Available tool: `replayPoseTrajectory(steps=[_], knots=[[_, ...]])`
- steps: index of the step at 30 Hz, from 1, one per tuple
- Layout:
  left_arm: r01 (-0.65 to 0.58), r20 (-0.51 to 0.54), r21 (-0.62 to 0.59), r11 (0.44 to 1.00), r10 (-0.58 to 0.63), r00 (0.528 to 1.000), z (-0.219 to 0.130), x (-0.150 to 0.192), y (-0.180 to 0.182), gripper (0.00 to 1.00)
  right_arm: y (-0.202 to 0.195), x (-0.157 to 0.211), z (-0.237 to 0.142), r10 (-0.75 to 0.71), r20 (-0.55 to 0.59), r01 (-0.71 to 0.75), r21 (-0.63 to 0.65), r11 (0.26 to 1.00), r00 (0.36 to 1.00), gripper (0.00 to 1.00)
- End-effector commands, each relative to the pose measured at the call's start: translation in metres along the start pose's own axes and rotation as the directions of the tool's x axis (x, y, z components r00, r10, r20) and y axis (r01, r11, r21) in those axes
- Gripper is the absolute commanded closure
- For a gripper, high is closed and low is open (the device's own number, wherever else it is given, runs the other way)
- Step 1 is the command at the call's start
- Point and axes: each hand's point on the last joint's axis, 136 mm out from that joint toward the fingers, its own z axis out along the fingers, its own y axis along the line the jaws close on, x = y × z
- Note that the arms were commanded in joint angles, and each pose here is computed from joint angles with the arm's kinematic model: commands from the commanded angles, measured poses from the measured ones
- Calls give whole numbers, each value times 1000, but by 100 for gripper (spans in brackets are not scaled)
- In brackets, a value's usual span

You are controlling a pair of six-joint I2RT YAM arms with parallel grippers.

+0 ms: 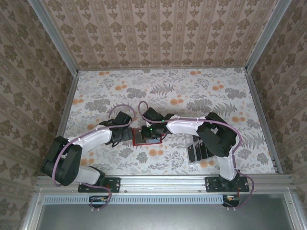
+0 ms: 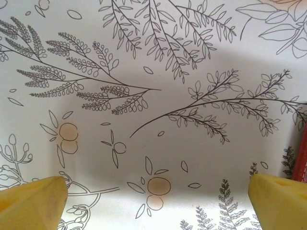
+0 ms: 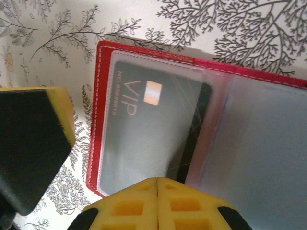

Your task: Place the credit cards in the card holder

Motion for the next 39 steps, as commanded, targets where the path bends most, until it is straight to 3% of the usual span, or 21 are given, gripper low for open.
replayPoseTrajectory(steps=[1, 5, 9, 13, 19, 24, 39], knots=[[-24, 0, 7, 1000, 24, 1000, -2, -4, -4, 0, 15, -6, -13, -1, 15, 2, -32, 999, 1000, 91], [-33, 18, 23, 999, 33, 999, -9, -8, -7, 0, 17, -11, -40, -22, 64, 23, -23, 999, 998, 88], [-44, 51, 56, 997, 41, 998, -18, -11, -11, 0, -1, -13, -63, -47, 98, 42, 49, 998, 994, 65], [-34, 69, 86, 996, 28, 997, -25, -12, -13, 0, -22, -16, -70, -73, 88, 63, 108, 992, 993, 57], [-26, 48, 141, 990, 20, 999, -28, -6, -23, 0, -35, -20, -64, -122, 60, 111, 163, 980, 991, 56], [55, 31, 203, 978, -62, 998, -24, -2, -33, 0, -40, -19, -50, -137, 30, 130, 170, 977, 990, 56], [18, 71, 167, 986, -30, 997, -33, -2, -39, 0, -42, -12, -18, -119, -30, 122, 130, 984, 992, 56]])
